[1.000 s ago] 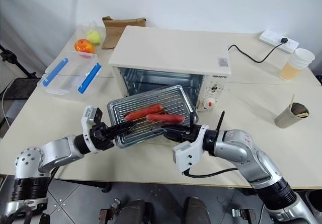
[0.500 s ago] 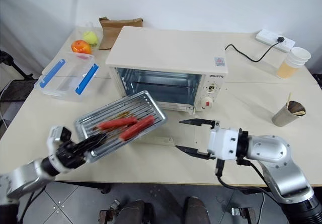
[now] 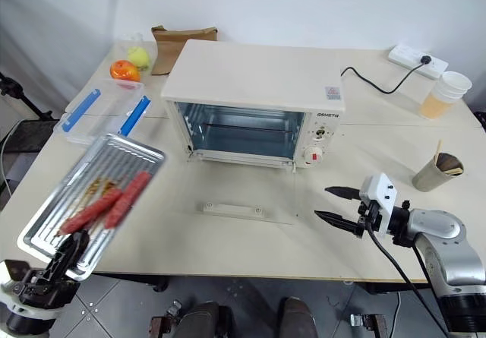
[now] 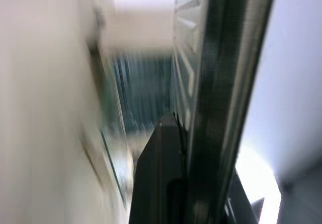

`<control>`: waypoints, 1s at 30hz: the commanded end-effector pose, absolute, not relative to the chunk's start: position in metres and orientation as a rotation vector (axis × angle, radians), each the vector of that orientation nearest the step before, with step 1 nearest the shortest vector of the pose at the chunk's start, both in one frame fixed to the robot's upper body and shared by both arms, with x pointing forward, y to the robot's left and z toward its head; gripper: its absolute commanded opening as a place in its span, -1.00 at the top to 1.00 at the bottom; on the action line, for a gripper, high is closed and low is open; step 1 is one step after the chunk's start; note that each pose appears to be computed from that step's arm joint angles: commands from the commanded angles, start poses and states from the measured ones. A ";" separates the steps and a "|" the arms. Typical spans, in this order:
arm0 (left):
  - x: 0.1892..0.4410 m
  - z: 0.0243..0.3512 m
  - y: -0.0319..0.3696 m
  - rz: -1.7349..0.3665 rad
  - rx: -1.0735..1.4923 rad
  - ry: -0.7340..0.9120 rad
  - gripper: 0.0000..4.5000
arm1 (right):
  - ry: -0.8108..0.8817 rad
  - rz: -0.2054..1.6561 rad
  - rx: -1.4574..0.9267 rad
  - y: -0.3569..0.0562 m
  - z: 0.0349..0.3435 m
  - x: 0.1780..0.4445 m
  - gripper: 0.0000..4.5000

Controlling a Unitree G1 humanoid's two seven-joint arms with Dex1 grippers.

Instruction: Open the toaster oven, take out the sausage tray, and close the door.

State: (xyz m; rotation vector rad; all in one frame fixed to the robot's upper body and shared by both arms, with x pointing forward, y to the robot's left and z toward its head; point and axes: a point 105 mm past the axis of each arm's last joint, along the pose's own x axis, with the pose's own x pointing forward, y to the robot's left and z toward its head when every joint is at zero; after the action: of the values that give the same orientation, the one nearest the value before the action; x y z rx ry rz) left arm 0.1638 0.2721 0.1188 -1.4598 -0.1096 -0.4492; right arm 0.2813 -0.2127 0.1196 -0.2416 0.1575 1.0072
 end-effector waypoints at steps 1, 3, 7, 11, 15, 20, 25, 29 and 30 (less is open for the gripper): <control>0.170 0.136 0.276 -0.436 -1.435 -0.216 1.00 | 0.178 1.033 -0.199 -0.207 0.118 0.286 -0.29; 0.176 0.136 0.277 -0.413 -1.447 -0.246 1.00 | 0.189 1.039 -0.194 -0.204 0.111 0.290 -0.05; 0.187 0.139 0.279 -0.374 -1.458 -0.279 1.00 | 0.187 1.047 -0.180 -0.198 0.106 0.300 0.57; 0.195 0.144 0.275 -0.381 -1.464 -0.290 1.00 | 0.163 1.106 -0.173 -0.190 0.102 0.302 0.99; 0.200 0.146 0.274 -0.382 -1.461 -0.275 1.00 | 0.125 1.183 -0.163 -0.178 0.099 0.299 0.99; 0.206 0.148 0.272 -0.393 -1.462 -0.263 1.00 | 0.078 1.241 -0.167 -0.161 0.101 0.295 0.99; 0.212 0.149 0.268 -0.407 -1.470 -0.248 1.00 | 0.001 1.260 -0.157 -0.149 0.115 0.291 0.99; 0.214 0.149 0.266 -0.414 -1.475 -0.241 1.00 | -0.104 1.260 -0.134 -0.149 0.137 0.285 0.99; 0.214 0.149 0.266 -0.417 -1.476 -0.238 1.00 | -0.114 1.260 -0.128 -0.150 0.143 0.284 0.99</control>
State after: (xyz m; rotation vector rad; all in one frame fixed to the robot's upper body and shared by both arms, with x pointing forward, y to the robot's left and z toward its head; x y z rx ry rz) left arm 0.2172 0.2680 0.1372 -1.4909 -0.2111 -0.3665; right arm 0.2865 -0.1466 0.1209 -0.1228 -0.0312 1.2655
